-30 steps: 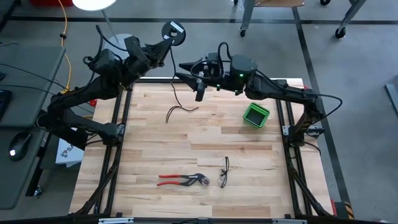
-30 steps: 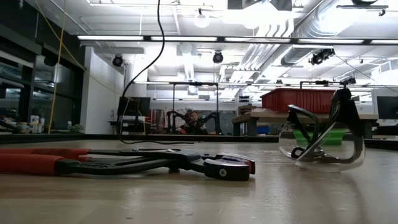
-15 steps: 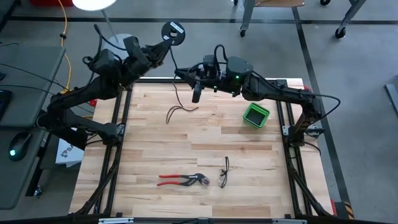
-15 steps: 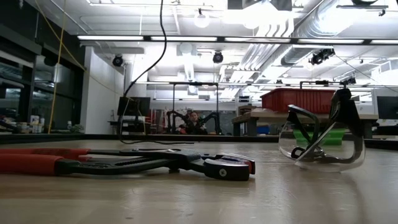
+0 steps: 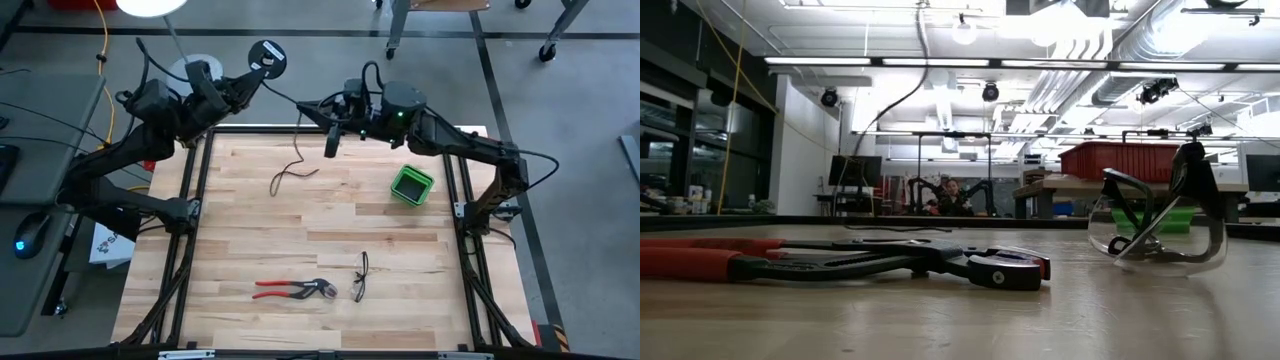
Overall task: Coil cords
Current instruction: Coil the black wire onto the black spool
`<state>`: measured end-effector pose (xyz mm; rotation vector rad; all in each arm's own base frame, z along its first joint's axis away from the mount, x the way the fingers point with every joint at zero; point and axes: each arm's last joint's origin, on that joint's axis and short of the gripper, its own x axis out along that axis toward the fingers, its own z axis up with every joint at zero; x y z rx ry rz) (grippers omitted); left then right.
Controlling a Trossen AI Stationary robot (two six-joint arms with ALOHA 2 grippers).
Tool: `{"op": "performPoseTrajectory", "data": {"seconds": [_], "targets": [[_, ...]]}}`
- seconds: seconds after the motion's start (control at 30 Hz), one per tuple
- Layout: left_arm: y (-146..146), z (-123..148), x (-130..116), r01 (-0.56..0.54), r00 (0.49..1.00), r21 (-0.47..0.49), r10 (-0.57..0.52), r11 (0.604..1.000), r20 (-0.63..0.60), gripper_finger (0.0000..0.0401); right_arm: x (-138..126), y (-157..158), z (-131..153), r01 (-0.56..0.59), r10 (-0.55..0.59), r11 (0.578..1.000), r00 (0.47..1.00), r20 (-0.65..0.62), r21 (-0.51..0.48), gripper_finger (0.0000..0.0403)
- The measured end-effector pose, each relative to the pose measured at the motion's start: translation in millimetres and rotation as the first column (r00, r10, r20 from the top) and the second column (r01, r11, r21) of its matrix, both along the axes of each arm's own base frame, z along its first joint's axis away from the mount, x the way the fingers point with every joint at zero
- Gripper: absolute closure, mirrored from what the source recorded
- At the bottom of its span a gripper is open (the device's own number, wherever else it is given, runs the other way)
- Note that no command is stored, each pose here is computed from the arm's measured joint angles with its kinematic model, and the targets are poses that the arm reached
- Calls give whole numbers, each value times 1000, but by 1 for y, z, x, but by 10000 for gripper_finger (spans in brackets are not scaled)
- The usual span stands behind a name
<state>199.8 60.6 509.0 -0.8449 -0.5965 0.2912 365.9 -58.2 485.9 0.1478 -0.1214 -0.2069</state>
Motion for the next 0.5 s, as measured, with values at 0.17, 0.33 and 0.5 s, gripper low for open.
{"op": "performPoseTrajectory", "data": {"seconds": [0.17, 0.33, 0.5], "targets": [[-2, 4, -9, -3, 1000, 8, 3, 1000, 14, 391, -7, -2, 2, 31, -31, 999, 999, -29, -13, 401], [-3, 3, -8, 3, 1000, 47, -2, 999, -26, 389, -12, -1, 5, 42, -42, 999, 999, -26, -14, 402], [-5, -3, -8, 43, 989, 144, -21, 989, -147, 395, -12, -1, 6, -33, 33, 999, 999, -16, 9, 402]]}}
